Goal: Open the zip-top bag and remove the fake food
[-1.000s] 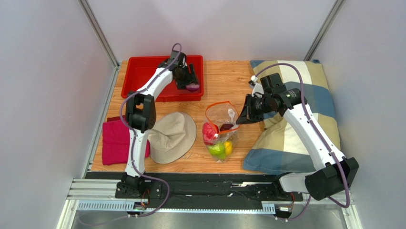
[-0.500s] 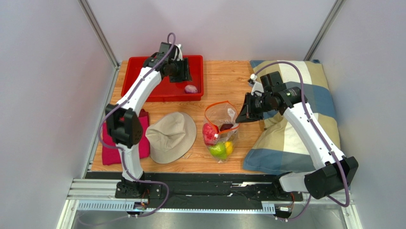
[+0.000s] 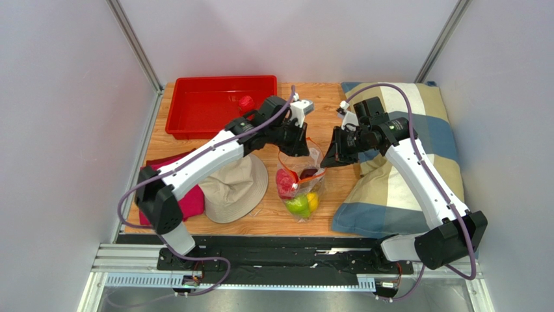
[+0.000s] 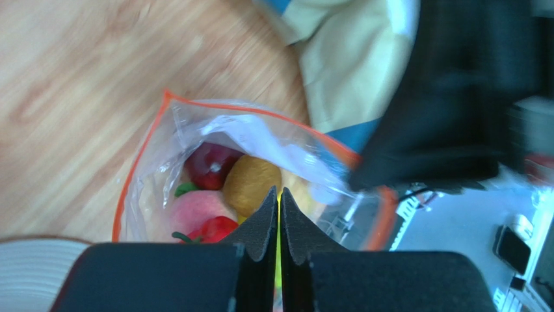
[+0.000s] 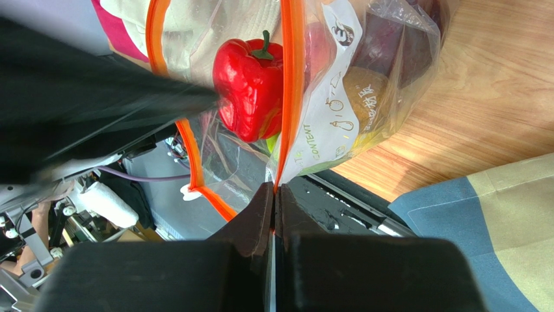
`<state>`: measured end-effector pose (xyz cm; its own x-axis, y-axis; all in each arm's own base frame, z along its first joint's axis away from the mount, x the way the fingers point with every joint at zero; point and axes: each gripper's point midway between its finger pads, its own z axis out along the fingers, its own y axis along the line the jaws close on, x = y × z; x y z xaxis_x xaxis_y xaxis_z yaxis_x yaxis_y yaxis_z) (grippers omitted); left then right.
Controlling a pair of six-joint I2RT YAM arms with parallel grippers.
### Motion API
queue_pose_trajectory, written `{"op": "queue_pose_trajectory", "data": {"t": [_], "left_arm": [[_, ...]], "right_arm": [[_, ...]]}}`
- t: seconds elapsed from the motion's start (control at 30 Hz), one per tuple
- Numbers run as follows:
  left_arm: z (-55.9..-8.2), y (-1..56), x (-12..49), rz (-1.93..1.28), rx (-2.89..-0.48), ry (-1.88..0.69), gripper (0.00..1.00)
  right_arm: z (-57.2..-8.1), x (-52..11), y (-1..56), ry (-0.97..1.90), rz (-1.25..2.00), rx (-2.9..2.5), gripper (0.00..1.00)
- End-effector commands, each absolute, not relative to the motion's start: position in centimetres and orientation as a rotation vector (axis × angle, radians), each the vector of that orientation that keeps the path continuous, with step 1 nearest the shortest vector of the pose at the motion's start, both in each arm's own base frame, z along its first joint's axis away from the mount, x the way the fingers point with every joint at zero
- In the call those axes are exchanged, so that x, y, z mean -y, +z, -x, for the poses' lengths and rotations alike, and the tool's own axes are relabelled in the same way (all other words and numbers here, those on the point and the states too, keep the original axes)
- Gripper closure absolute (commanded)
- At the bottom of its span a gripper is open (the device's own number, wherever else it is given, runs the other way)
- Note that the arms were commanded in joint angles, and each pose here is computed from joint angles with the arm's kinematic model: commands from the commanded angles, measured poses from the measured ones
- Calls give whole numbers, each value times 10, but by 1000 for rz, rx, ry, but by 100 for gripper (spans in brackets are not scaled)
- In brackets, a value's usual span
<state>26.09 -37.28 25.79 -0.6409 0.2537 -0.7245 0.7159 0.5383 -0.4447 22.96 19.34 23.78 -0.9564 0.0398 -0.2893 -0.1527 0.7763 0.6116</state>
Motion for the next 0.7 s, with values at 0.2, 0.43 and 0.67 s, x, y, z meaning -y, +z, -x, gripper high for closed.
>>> {"op": "queue_pose_trajectory", "data": {"t": [0.2, 0.43, 0.67], "left_arm": [[-266, 175, 394, -927, -2329, -890, 96], [-233, 153, 399, -1040, -2347, -867, 63], [-236, 136, 394, -1020, -2371, -757, 27]], "right_arm": [[-230, -195, 255, 969, 124, -2616, 100], [-229, -193, 255, 961, 122, -2613, 100], [-222, -192, 246, 967, 117, -2638, 100]]}}
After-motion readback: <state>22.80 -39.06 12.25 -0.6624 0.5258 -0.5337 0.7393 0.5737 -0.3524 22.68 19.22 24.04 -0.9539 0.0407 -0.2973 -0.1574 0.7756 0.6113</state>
